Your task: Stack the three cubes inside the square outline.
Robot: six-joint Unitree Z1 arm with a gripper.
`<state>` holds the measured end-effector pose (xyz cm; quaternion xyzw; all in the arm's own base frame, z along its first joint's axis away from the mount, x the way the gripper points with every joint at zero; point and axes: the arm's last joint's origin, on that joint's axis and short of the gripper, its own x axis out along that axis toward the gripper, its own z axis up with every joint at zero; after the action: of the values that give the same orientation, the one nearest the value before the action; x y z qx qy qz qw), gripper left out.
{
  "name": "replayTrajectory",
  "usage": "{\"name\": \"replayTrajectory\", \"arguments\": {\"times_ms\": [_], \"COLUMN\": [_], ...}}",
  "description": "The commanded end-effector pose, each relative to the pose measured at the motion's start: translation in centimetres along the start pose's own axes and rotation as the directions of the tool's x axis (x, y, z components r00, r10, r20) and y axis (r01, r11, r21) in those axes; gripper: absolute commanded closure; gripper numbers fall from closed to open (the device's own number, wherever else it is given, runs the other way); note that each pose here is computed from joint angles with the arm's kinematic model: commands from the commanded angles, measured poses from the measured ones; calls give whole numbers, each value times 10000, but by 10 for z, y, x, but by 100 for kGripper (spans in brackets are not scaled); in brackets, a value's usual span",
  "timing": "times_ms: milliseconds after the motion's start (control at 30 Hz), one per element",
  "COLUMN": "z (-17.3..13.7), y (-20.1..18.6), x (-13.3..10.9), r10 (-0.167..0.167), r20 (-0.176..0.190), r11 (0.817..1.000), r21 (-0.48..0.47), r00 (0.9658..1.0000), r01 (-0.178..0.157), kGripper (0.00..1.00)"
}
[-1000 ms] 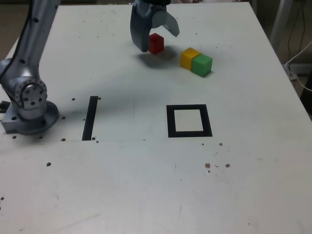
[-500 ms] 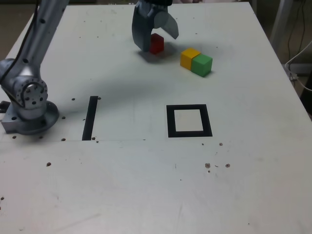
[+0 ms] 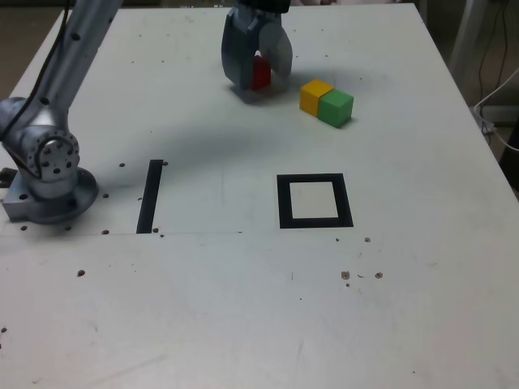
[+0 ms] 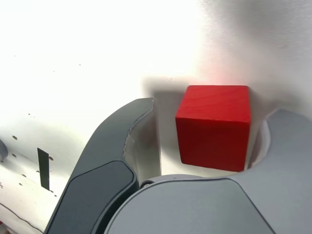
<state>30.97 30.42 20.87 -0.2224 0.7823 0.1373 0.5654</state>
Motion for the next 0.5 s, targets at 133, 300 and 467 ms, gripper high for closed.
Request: {"name": "replayTrajectory", "arguments": {"times_ms": [133, 300, 467], "z": [1, 0, -3], "y": [0, -3, -6], "x": [-5, -7, -9], "r10": [38, 37, 41], "r20": [123, 98, 52], "r11": [9998, 9995, 9991], "r21": [182, 328, 414], "r00": [9999, 9999, 10000], "r01": [-40, -40, -43], "kGripper": [69, 71, 71]}}
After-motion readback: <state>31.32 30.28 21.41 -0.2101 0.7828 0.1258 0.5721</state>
